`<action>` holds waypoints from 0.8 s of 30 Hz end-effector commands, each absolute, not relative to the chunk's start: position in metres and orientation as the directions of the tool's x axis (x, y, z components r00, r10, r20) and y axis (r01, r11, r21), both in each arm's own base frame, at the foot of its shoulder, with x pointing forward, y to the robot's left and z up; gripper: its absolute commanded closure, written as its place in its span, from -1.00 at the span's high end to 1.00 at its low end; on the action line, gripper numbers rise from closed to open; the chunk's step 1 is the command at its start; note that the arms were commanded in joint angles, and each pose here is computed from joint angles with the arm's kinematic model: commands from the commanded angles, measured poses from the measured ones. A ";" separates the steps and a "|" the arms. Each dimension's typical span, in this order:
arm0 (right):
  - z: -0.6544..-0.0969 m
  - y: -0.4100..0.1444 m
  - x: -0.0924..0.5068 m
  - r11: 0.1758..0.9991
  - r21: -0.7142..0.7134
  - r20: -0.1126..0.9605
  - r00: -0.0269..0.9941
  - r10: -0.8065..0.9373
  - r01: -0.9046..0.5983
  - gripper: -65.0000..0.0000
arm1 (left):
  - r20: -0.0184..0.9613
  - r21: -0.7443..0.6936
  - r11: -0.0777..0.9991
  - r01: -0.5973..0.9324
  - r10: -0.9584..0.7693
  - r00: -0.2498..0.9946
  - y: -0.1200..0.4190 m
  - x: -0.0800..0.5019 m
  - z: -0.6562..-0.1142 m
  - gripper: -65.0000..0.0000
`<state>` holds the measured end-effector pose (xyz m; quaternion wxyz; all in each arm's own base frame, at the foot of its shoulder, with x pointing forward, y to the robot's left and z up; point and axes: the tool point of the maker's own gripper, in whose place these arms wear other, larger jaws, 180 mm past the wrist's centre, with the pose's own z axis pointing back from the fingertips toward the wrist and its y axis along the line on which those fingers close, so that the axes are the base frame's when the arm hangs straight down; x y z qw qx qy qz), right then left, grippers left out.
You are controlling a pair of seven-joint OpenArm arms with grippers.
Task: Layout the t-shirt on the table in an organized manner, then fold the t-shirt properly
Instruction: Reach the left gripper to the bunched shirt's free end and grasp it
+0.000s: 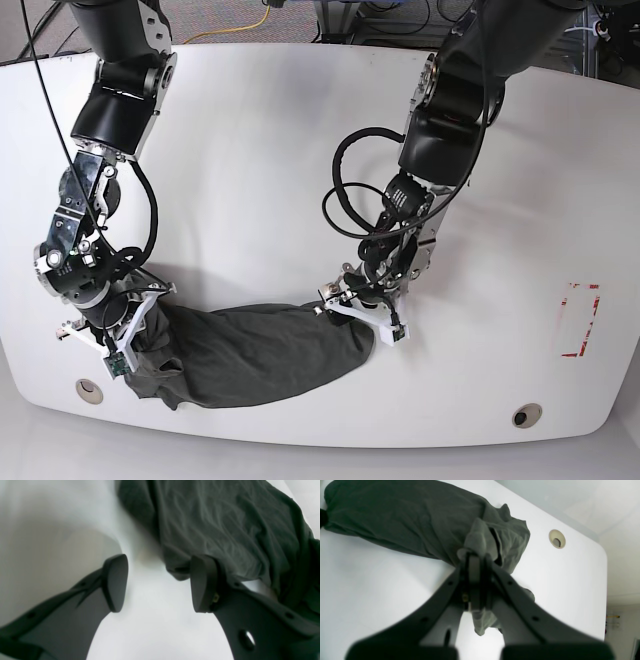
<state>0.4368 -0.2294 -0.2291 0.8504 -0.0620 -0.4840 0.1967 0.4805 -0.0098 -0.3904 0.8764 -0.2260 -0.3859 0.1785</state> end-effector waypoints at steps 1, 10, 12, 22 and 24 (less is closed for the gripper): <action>-0.204 -0.231 0.444 0.914 -0.316 0.831 0.390 0.396 -0.256 -1.00 | 0.626 -0.553 0.824 -0.120 0.507 0.592 -0.014 0.502 -0.369 0.13; -0.204 -0.231 0.445 0.914 -0.314 0.831 0.390 0.395 -0.257 -1.00 | 0.647 -0.535 0.836 -0.119 0.496 0.578 -0.017 0.501 -0.378 0.13; -0.204 -0.230 0.445 0.914 -0.313 0.832 0.390 0.395 -0.257 -1.00 | 0.655 -0.533 0.838 -0.117 0.496 0.570 -0.017 0.502 -0.377 0.13; -0.206 -0.223 0.445 0.917 -0.298 0.839 0.387 0.384 -0.264 -1.00 | 0.653 -0.535 0.837 -0.116 0.497 0.571 -0.017 0.501 -0.378 0.13; -0.206 -0.223 0.445 0.917 -0.298 0.839 0.387 0.384 -0.264 -1.00 | 0.651 -0.540 0.834 -0.116 0.501 0.571 -0.018 0.501 -0.377 0.13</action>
